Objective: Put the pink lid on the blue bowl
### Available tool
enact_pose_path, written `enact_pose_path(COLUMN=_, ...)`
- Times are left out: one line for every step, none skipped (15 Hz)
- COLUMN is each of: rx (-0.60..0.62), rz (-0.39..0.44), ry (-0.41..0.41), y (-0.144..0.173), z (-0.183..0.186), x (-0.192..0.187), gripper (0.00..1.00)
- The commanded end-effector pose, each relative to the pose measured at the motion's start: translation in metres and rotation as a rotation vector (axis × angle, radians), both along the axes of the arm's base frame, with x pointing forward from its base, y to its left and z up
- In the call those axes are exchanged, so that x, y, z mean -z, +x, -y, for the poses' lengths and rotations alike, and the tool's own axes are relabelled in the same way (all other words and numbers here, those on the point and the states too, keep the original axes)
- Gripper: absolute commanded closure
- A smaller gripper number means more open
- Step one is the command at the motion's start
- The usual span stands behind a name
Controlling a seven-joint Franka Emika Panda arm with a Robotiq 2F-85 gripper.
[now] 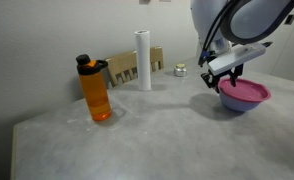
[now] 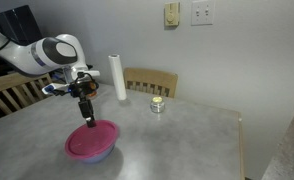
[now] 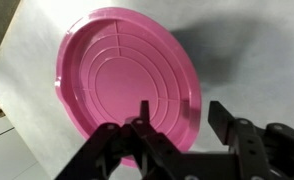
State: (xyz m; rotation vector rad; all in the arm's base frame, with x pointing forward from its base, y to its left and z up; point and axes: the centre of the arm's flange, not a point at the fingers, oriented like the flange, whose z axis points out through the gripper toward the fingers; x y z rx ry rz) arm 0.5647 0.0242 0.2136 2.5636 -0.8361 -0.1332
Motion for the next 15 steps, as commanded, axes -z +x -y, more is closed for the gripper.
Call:
enact_pose_path(rx=-0.041, rz=0.054, ry=-0.094, y=-0.034, z=-0.007, x=-0.025, gripper=0.06)
enact_pose_path(rx=-0.068, rz=0.059, ry=-0.110, y=-0.038, z=-0.012, x=-0.031, gripper=0.02)
enact_pose_path(rx=-0.085, rz=0.068, ry=-0.125, y=-0.040, z=-0.015, x=-0.035, gripper=0.00)
enact_pose_path(rx=-0.092, rz=0.076, ry=-0.134, y=-0.041, z=-0.019, x=-0.040, gripper=0.00)
enact_pose_path(rx=-0.098, rz=0.082, ry=-0.141, y=-0.043, z=-0.022, x=-0.044, gripper=0.00)
enact_pose_path(rx=-0.101, rz=0.087, ry=-0.144, y=-0.044, z=-0.026, x=-0.048, gripper=0.00)
enact_pose_path(rx=-0.104, rz=0.091, ry=-0.142, y=-0.044, z=-0.029, x=-0.052, gripper=0.00)
enact_pose_path(rx=-0.106, rz=0.095, ry=-0.140, y=-0.045, z=-0.032, x=-0.055, gripper=0.00)
enact_pose_path(rx=-0.107, rz=0.098, ry=-0.133, y=-0.045, z=-0.035, x=-0.059, gripper=0.00)
enact_pose_path(rx=-0.109, rz=0.099, ry=-0.130, y=-0.045, z=-0.037, x=-0.062, gripper=0.00)
enact_pose_path(rx=-0.113, rz=0.097, ry=-0.124, y=-0.044, z=-0.040, x=-0.064, gripper=0.00)
enact_pose_path(rx=-0.118, rz=0.093, ry=-0.119, y=-0.041, z=-0.042, x=-0.063, gripper=0.00)
enact_pose_path(rx=-0.114, rz=0.105, ry=-0.121, y=-0.034, z=-0.043, x=-0.058, gripper=0.00)
enact_pose_path(rx=-0.117, rz=0.104, ry=-0.121, y=-0.034, z=-0.044, x=-0.059, gripper=0.00)
enact_pose_path(rx=-0.119, rz=0.104, ry=-0.121, y=-0.034, z=-0.045, x=-0.059, gripper=0.00)
